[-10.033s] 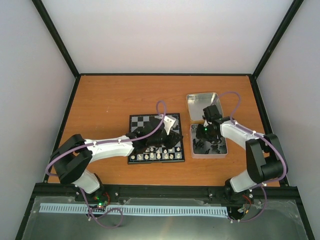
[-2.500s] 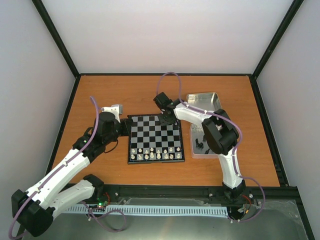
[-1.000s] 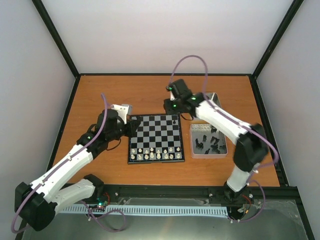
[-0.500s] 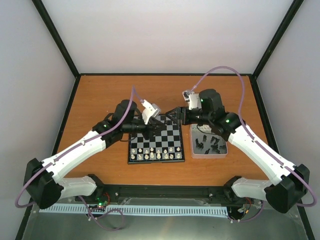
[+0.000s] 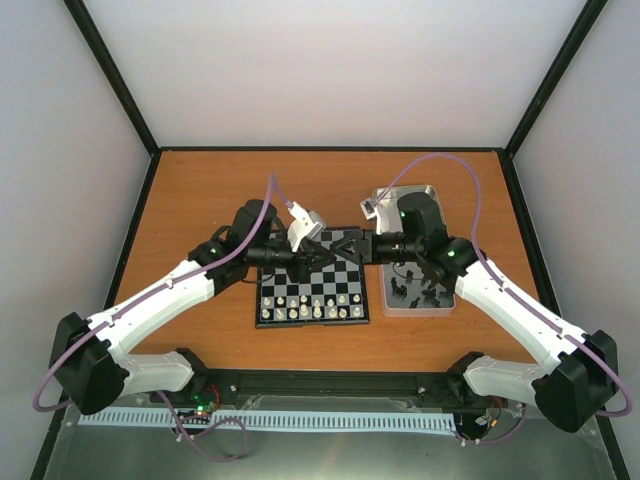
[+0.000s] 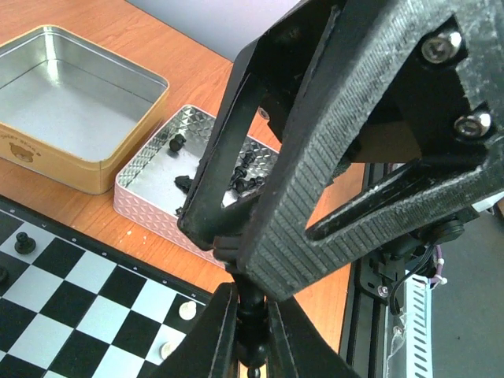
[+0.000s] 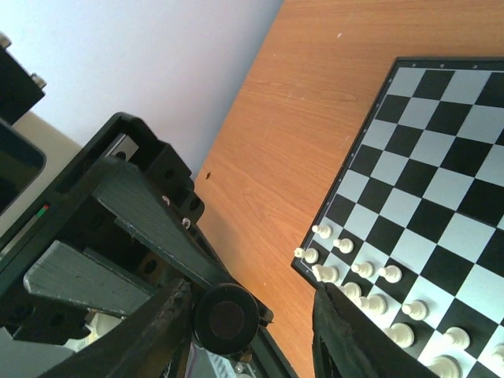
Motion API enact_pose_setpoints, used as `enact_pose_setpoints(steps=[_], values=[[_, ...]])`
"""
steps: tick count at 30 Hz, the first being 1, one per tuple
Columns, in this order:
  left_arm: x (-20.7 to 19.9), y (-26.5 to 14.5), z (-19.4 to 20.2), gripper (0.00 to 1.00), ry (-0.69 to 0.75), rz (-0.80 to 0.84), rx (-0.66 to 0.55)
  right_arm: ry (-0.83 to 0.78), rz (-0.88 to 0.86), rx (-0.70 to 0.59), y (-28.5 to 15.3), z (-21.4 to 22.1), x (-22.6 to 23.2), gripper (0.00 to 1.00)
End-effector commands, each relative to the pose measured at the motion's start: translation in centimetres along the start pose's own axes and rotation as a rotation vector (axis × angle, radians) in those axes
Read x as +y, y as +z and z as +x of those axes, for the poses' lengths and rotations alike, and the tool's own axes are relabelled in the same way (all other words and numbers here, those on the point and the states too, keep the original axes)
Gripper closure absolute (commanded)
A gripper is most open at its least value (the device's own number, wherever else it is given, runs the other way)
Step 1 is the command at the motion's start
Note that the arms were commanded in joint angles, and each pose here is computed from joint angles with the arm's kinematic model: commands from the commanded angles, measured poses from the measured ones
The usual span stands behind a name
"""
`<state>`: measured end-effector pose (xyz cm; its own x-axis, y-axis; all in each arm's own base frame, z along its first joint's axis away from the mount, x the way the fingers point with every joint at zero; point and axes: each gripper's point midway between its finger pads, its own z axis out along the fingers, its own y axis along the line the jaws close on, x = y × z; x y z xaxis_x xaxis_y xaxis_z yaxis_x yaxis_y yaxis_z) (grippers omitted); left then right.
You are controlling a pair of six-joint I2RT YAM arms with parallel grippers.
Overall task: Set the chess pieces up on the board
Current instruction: Place the chess piece on the chessboard.
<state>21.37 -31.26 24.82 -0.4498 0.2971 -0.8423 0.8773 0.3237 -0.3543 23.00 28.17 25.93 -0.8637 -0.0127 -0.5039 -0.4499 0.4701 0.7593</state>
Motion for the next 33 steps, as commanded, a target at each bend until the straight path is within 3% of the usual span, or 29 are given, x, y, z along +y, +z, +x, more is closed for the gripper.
enact_pose_setpoints(steps=[1, 6, 9, 12, 14, 17, 21, 26, 33], values=[[-1.3, -0.2, -2.1, 0.94, 0.073, 0.055, -0.05, 0.005, -0.071, 0.003, 0.1, -0.1, 1.0, 0.59], [-1.5, -0.2, -1.8, 0.94, 0.08, 0.068, -0.038, 0.026, -0.105, -0.009, 0.3, -0.2, 1.4, 0.62], [-1.7, -0.3, -1.6, 0.93, 0.082, 0.077, -0.026, 0.038, -0.126, -0.021, 0.2, -0.4, 1.7, 0.8], [-2.2, -0.9, -1.9, 0.77, 0.077, 0.082, -0.037, 0.042, -0.119, -0.04, -0.1, -0.5, 1.7, 0.89], [-2.5, -1.6, -2.5, 0.49, 0.071, 0.066, -0.065, 0.048, -0.119, -0.07, -0.5, -0.8, 1.8, 0.89], [-2.4, -3.3, -3.6, 0.26, 0.043, 0.001, -0.152, 0.077, -0.12, -0.153, -1.2, -1.8, 2.0, 0.88], [-1.5, -6.1, -5.1, 0.16, -0.154, -0.073, -0.358, 0.104, -0.207, -0.316, -2.9, -3.6, 3.2, 0.88], [-3.0, -7.8, -6.7, 0.15, -0.434, 0.093, -0.521, 0.089, -0.324, -0.431, -4.7, -5.3, 5.5, 0.87], [-3.0, -6.1, -7.8, 0.24, -0.726, 0.217, -0.451, -0.051, -0.448, -0.424, -5.1, -5.3, 8.4, 0.84]])
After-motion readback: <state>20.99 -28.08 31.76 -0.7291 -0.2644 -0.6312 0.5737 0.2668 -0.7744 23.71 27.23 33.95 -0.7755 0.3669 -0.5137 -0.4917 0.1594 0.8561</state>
